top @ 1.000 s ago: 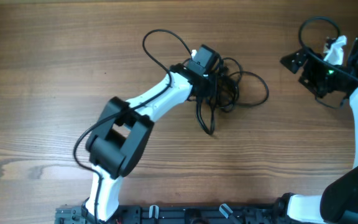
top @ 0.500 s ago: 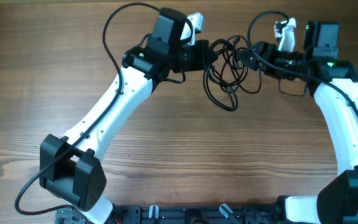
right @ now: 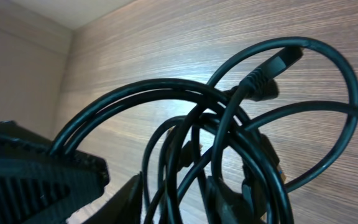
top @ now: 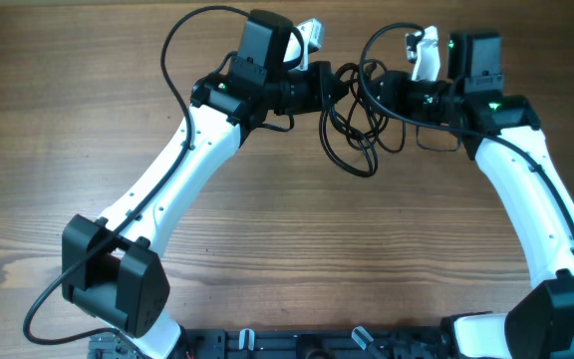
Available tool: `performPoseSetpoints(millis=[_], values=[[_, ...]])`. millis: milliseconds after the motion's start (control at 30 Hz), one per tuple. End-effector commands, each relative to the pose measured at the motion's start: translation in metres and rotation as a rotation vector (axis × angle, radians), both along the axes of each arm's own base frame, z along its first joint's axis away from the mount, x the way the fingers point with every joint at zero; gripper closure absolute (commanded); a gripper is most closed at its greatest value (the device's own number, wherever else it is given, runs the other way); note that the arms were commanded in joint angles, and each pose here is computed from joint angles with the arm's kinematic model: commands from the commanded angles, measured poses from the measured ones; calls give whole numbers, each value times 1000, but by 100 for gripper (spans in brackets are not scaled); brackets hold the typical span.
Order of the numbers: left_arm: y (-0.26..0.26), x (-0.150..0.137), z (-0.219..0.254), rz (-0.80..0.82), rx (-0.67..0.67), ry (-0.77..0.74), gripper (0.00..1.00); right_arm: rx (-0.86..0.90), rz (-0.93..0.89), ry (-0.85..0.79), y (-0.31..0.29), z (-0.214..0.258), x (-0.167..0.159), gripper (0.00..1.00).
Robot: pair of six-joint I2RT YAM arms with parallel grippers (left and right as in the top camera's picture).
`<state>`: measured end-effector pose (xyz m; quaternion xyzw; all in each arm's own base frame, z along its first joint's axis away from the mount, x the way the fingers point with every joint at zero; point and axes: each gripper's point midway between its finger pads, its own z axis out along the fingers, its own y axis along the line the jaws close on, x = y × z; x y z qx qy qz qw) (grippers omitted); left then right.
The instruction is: Untangle cables
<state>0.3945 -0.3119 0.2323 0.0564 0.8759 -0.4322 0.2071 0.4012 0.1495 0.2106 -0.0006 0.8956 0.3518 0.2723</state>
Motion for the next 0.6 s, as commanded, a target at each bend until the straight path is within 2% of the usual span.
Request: performPoseSetpoints(millis=[0,133,233,333,567], values=[[-3,-3,20,-21,-40,-31,96,-53,-19,10,2,-12,7,67],[-3,-3,21,-20,-41,-30,96,-63,1,70,10,-37,9,71],[-3,-3,21,-19,-42,-29,96,-68,0,97,10,-49,11,85],[2,2,16,14,-13,-29,96,-48,-13,58,4,-38,20,96],[25,13,-6,139,119,-14,96,99,-30,-42,-33,23,22,96]])
